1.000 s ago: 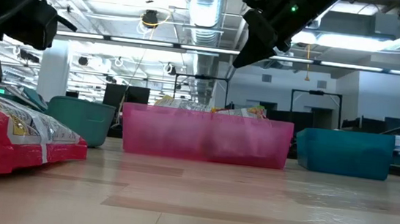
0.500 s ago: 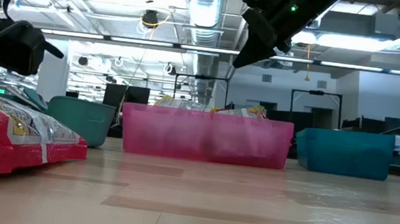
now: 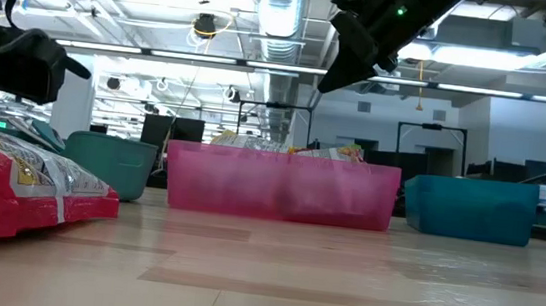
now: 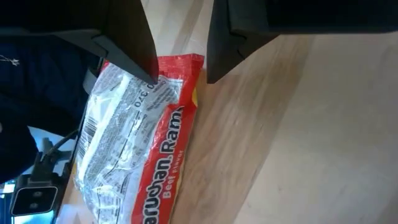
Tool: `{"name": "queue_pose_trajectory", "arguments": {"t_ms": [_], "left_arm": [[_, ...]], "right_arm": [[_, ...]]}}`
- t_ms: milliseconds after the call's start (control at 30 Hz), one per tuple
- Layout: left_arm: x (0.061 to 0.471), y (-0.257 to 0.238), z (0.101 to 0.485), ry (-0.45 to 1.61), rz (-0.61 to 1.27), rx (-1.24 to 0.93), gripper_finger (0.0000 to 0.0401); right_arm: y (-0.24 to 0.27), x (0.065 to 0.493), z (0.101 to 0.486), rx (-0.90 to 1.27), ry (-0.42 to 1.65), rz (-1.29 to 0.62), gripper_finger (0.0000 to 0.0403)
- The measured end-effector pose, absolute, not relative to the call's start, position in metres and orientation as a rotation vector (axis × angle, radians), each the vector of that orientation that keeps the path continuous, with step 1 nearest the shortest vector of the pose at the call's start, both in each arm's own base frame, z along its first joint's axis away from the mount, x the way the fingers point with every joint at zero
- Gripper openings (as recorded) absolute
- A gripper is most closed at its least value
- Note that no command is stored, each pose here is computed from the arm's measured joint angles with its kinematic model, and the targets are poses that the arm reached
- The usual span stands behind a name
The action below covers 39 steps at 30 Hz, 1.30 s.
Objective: Pick & Place Food Item
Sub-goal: Put the orange noodle pack into the red bin
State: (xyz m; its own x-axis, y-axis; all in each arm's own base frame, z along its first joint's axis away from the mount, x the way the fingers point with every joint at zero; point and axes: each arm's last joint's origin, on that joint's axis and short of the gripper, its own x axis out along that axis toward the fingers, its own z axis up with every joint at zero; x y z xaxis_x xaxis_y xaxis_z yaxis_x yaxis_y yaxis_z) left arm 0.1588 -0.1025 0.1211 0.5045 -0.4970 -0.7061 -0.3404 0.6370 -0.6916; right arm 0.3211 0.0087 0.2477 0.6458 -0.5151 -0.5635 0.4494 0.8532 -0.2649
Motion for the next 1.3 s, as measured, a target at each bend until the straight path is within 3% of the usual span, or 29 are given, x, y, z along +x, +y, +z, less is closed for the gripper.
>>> {"name": "queue_pose_trajectory", "arguments": {"t_ms": [767,1300], "left_arm": [[0.167,-0.109,0.105,1.124,-0.133,-0.941,0.0124],[0.167,-0.109,0.104,1.124,-0.161,-0.892,0.0012]], "right_arm": [[0.009,0.321,0.248,-0.104,0.673,-0.55,0.0],[0.009,0.321,0.248,-0.104,0.673,-0.55,0.0]]}}
